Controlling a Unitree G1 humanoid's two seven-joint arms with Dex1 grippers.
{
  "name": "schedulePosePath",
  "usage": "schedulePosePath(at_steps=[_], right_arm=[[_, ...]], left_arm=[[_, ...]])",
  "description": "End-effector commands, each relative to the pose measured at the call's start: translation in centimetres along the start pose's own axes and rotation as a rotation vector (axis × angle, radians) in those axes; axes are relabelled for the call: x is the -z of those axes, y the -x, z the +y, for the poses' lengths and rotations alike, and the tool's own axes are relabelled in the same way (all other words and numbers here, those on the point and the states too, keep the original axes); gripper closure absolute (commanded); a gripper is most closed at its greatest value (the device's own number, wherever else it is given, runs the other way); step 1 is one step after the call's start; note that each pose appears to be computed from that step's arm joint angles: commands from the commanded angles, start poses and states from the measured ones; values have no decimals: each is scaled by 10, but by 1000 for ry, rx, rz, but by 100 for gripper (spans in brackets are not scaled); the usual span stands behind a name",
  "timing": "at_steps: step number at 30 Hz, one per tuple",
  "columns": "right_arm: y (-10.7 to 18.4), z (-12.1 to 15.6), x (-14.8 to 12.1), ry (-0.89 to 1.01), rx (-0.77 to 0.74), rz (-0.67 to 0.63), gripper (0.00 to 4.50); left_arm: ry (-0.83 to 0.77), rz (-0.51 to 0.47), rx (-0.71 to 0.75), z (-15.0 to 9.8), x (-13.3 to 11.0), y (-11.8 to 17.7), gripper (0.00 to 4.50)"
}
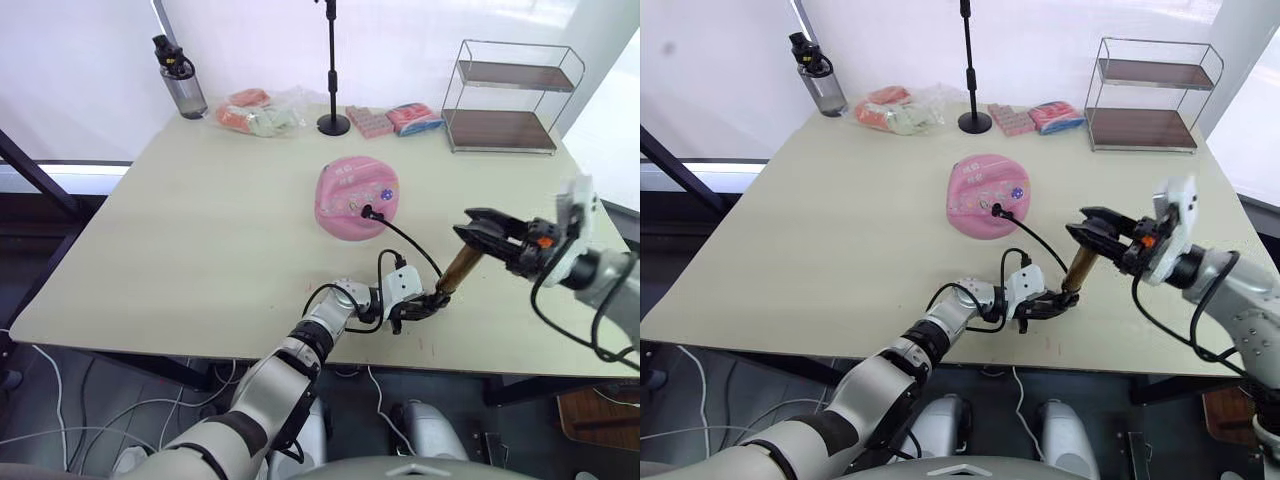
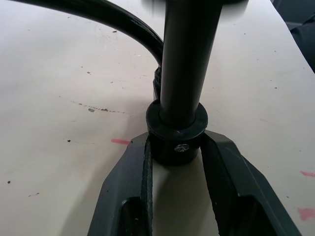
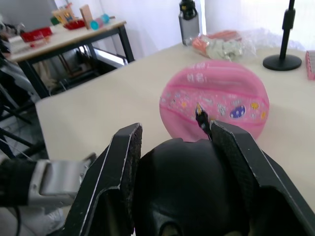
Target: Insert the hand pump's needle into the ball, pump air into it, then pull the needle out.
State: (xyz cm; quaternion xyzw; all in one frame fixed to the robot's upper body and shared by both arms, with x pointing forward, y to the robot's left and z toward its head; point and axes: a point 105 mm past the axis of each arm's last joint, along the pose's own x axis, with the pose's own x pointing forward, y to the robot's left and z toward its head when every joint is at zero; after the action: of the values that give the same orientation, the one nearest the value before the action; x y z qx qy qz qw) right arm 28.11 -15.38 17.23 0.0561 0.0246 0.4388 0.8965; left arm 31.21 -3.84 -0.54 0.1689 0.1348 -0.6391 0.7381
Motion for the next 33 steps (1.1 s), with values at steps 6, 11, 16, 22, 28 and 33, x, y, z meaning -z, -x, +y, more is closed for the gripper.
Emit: schedulePosePath(at_steps=[6,11,16,22,28,33], right_arm=[[8,-10,73,41,86,128,271],[5,0,21,125,-8,6,271],[10,10,-32,163,-106,-41,271],[18,14,-85,192,-134,-92,271],[28,16,-123,201,-131,-126,271],[29,17,-150,209,-112,-177,271]], left_arm=[[110,182,68,-24,55,7,347],[109,185,70,-24,56,8,347],[108,188,72,-24,57,8,347],[107,191,73,-24,57,9,347],[106,194,77,-24,58,9,347],[103,196,84,-25,58,10,347]])
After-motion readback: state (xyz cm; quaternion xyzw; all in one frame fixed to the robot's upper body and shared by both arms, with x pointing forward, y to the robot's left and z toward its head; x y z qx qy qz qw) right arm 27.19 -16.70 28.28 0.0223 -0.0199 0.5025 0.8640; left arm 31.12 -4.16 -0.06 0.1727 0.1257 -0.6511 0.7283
